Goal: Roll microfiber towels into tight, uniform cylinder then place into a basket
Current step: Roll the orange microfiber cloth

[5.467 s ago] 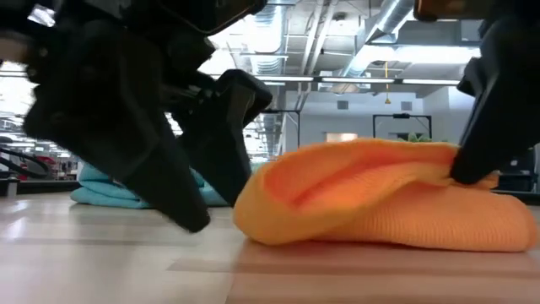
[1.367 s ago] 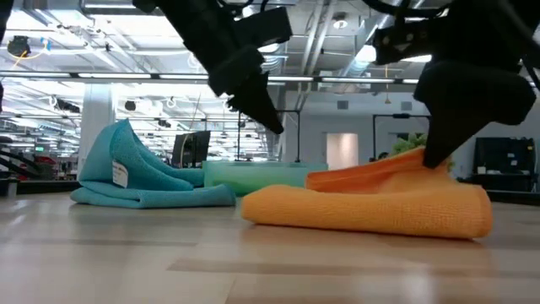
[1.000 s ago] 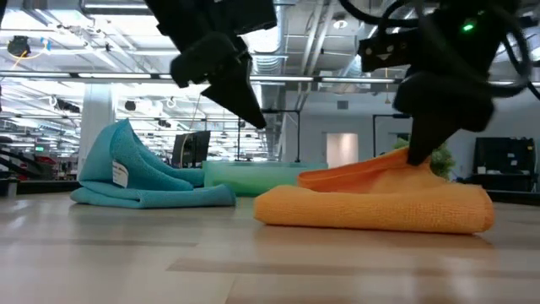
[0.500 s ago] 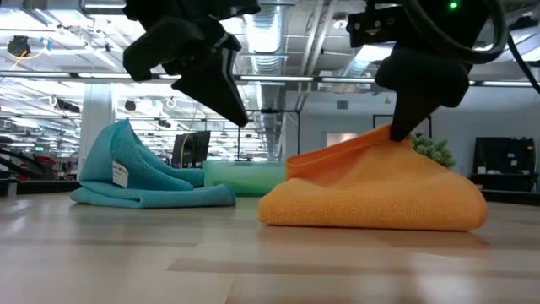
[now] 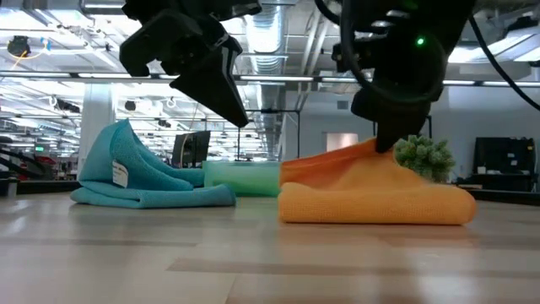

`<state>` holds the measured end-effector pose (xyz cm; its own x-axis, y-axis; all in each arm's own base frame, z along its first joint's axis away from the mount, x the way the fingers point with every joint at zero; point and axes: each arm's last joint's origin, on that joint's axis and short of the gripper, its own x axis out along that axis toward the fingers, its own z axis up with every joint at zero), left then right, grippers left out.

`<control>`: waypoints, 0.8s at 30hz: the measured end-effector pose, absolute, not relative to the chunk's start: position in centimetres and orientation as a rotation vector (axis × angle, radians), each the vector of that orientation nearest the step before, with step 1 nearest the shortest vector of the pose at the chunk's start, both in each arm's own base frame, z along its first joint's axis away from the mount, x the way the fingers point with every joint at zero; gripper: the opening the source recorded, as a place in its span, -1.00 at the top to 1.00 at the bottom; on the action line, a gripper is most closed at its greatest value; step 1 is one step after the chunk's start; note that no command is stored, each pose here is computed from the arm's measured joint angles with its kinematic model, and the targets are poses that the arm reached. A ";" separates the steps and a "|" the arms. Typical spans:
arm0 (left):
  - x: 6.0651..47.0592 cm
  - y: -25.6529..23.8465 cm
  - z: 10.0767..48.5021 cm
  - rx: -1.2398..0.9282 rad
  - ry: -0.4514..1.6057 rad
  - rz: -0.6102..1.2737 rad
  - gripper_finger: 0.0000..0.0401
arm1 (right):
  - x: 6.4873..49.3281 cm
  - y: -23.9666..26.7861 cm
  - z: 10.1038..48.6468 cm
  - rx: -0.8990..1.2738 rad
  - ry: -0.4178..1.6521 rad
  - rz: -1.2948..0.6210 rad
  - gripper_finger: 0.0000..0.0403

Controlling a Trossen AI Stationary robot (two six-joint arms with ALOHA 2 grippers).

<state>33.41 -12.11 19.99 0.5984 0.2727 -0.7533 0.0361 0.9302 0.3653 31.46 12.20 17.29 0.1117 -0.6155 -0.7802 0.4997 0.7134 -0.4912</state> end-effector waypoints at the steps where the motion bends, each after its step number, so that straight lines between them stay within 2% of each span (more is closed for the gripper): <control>1: 33.4 -12.1 20.0 0.363 0.924 0.140 0.95 | 31.5 12.2 17.3 -0.117 1.207 -0.817 0.97; 8: 33.4 -12.1 20.0 0.363 0.925 0.140 0.95 | 31.8 12.1 17.2 -0.107 1.195 -0.801 0.82; 13: 33.4 -12.1 20.0 0.355 0.924 0.141 0.93 | 32.3 11.2 17.1 -0.090 1.223 -0.792 0.64; 24: 33.4 -12.1 20.0 0.322 0.930 0.136 0.68 | 32.9 9.7 17.5 -0.099 1.257 -0.802 0.14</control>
